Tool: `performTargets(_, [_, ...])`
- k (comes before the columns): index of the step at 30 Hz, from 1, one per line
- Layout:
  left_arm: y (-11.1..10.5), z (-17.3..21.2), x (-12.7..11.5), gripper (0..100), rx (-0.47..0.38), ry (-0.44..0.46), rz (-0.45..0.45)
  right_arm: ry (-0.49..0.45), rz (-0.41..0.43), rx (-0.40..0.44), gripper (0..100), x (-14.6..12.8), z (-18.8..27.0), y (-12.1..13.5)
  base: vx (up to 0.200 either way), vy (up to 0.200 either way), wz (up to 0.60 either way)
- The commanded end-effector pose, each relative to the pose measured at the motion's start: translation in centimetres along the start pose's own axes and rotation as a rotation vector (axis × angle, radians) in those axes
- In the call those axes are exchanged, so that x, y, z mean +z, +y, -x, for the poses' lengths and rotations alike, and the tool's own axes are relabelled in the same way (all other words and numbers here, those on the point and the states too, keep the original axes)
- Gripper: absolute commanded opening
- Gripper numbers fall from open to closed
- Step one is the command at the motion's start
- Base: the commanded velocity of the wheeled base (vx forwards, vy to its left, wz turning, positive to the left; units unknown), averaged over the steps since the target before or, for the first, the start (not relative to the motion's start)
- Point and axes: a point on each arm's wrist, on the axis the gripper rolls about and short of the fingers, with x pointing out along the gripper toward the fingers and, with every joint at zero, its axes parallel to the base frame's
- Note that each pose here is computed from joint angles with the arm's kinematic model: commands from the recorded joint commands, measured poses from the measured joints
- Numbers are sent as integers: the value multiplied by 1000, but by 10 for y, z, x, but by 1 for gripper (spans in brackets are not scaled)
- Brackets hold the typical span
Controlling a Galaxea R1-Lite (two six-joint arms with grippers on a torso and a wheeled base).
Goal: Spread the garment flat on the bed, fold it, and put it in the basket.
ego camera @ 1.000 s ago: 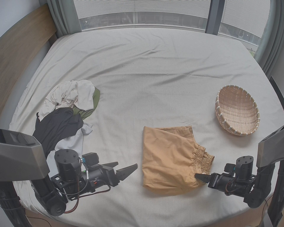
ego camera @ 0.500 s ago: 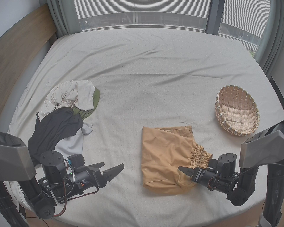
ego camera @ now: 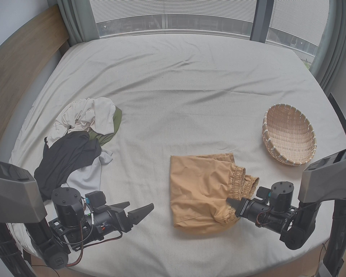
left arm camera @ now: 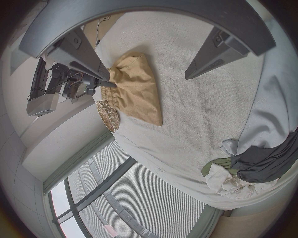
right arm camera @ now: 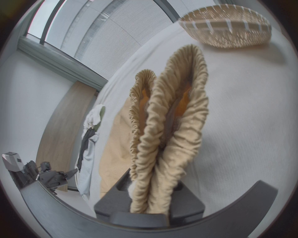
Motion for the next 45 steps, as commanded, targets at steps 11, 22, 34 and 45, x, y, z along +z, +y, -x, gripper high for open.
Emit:
performTargets(11, [-3, -1, 10, 100, -15, -51, -51, -169, 222, 380, 0, 40, 60, 85, 0, 0, 0])
performTargets(22, [-6, 4, 13, 100, -4, -73, -141, -274, 293, 418, 0, 60, 50, 98, 0, 0, 0])
performTargets(34, [-5, 3, 13, 100, 13, -77, -149, -433, 332, 385, 0, 100, 41, 96, 0, 0, 0])
performTargets(45, [-4, 4, 10, 100, 19, -65, -146, -652, 329, 212, 0, 151, 45, 71, 0, 0, 0])
